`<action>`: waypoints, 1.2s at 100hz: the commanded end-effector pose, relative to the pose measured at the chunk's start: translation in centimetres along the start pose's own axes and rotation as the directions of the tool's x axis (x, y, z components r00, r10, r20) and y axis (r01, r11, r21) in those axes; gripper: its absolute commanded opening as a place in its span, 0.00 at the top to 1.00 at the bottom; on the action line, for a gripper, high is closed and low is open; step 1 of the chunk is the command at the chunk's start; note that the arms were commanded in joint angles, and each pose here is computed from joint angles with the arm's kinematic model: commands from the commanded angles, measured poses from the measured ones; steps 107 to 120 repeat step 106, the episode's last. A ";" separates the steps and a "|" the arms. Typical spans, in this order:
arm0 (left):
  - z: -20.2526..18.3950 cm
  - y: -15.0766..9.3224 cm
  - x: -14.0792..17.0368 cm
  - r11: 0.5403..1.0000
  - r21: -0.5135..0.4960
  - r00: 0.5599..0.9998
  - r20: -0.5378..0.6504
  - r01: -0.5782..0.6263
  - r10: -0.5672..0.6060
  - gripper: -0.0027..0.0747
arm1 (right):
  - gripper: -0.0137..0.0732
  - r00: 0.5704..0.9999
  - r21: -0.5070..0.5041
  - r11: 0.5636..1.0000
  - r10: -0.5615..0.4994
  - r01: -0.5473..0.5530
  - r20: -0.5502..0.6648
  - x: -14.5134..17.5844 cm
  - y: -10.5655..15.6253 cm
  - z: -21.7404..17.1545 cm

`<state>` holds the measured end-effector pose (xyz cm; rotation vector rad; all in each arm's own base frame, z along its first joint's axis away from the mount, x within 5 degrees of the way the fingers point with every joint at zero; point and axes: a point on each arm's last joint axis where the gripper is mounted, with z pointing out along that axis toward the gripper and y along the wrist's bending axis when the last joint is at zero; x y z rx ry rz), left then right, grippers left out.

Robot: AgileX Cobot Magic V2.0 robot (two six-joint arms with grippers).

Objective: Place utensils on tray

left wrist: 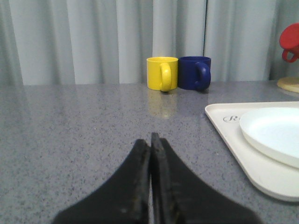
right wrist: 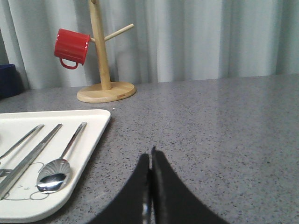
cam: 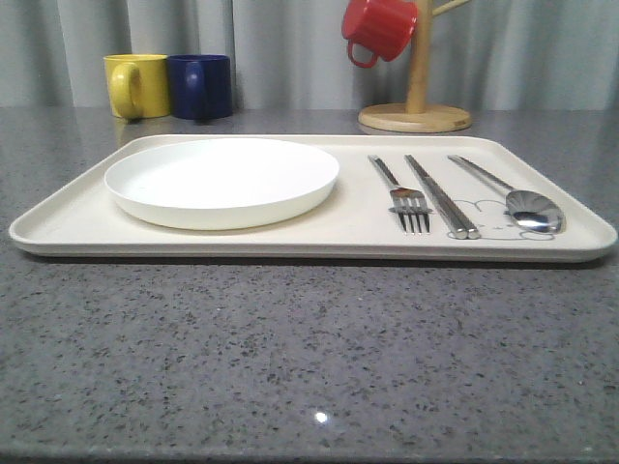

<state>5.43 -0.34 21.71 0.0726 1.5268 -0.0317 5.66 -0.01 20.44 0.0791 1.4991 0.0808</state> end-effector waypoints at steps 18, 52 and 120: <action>-0.1 -0.1 0.6 1.000 0.003 0.996 0.089 0.000 -0.001 0.99 | 0.92 0.992 -0.004 1.000 -0.009 0.009 0.127 -1.5 0.1 -0.3; -0.1 -0.1 0.9 1.000 0.005 0.994 0.104 -0.020 0.019 0.99 | 0.92 0.992 -0.004 1.000 -0.009 0.009 0.124 -1.5 0.1 -0.3; -0.1 -0.1 0.9 1.000 0.004 0.995 0.102 -0.020 0.019 0.99 | 0.92 0.992 -0.004 1.000 -0.009 0.009 0.124 -1.5 0.1 -0.3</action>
